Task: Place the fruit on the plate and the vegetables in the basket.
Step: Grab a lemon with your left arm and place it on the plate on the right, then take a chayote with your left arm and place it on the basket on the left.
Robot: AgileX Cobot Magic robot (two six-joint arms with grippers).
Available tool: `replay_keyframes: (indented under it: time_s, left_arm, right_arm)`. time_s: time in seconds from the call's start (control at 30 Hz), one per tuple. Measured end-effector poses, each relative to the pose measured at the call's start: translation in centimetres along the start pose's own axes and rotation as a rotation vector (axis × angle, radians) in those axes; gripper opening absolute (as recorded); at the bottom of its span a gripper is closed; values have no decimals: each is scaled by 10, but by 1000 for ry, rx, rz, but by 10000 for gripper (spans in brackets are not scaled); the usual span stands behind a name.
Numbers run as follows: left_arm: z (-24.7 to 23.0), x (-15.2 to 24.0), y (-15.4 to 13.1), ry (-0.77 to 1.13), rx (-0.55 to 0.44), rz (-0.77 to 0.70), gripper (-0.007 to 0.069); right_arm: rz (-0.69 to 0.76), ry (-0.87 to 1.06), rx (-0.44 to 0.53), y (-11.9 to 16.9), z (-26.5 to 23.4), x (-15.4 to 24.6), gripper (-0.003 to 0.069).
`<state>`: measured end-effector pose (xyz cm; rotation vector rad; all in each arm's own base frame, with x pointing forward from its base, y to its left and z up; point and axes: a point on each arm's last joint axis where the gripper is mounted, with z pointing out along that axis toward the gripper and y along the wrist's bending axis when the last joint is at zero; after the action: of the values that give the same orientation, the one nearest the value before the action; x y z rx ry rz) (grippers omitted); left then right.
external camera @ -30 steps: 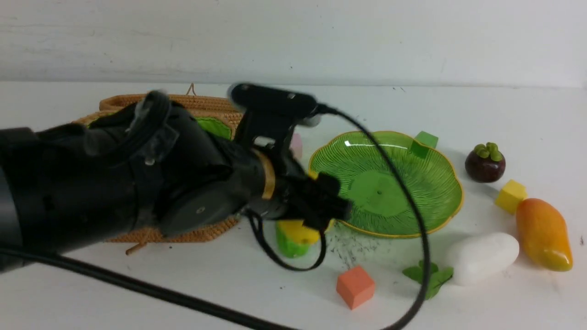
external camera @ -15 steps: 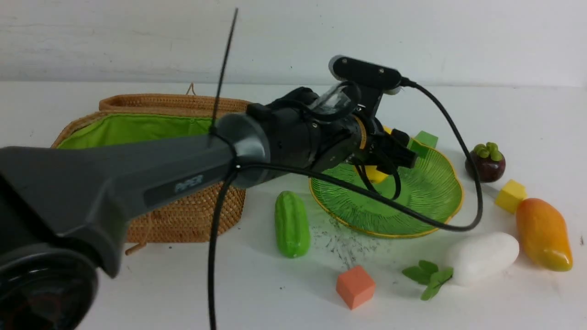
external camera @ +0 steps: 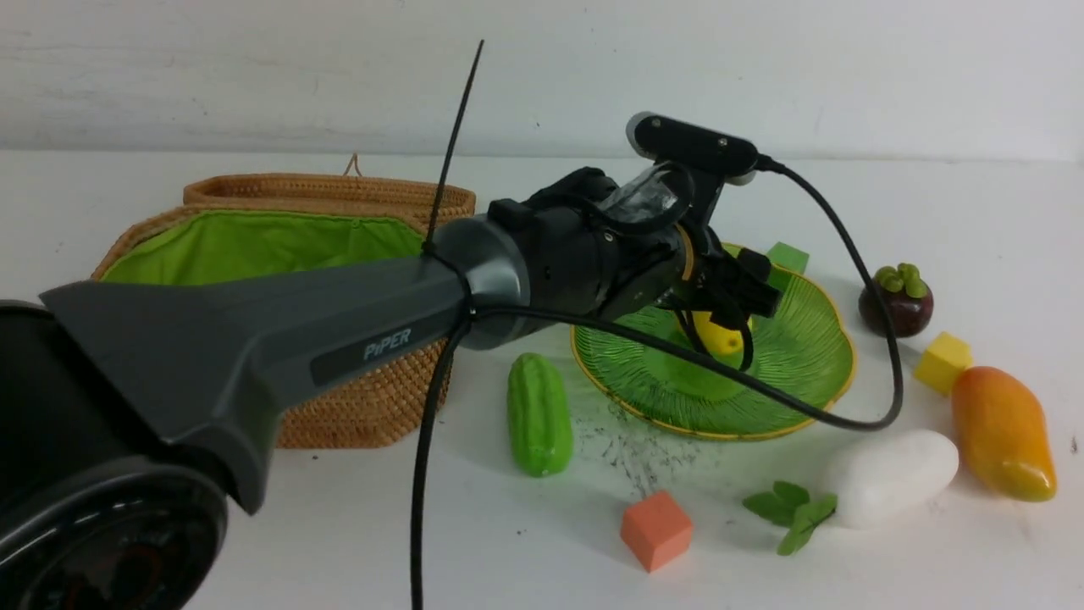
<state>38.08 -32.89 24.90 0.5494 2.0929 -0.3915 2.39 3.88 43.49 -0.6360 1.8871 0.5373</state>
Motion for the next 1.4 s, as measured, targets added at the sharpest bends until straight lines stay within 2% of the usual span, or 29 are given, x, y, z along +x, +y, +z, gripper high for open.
replay_keyframes:
  time_s: [0.13,0.2,0.23,0.27,0.37,0.4,0.53,0.7,0.83,0.97,1.0,1.2,1.33,1.4]
  left_arm:
    - [-29,-10,1,92,-42,-65,459]
    - [-50,-16,-2,146,-52,-109,334]
    - [-66,-18,-2,195,-62,-139,231]
    - [-75,-21,-3,211,-59,-153,200]
    - [-109,-26,-3,311,-66,-158,-6]
    - [-118,-27,-2,340,-68,-144,-13]
    - [-143,-27,0,418,-68,-112,-13]
    - [-176,-5,5,543,-72,-110,-13]
    - [-161,21,7,597,-81,-128,-9]
    - [-129,35,7,598,-88,-150,49]
    - [-112,41,9,591,-92,-156,113]
    - [-70,57,21,552,-122,-204,377]
    - [-54,59,38,506,-142,-272,498]
    - [-49,62,43,497,-152,-274,513]
  right_arm:
    - [0,4,-1,0,0,0,178]
    - [2,13,-2,0,0,1,178]
    - [8,18,-3,0,0,2,178]
    - [14,19,-3,0,0,2,178]
    - [40,24,-4,0,0,2,178]
    - [44,27,-4,0,0,2,178]
    - [49,31,-5,1,0,3,178]
    - [51,54,-9,1,0,5,179]
    - [51,63,-10,1,0,6,180]
    - [51,65,-10,1,0,6,180]
    - [51,68,-11,1,0,6,180]
    - [51,93,-15,2,0,8,180]
    - [51,117,-18,2,-1,11,180]
    - [51,121,-19,2,-1,11,180]
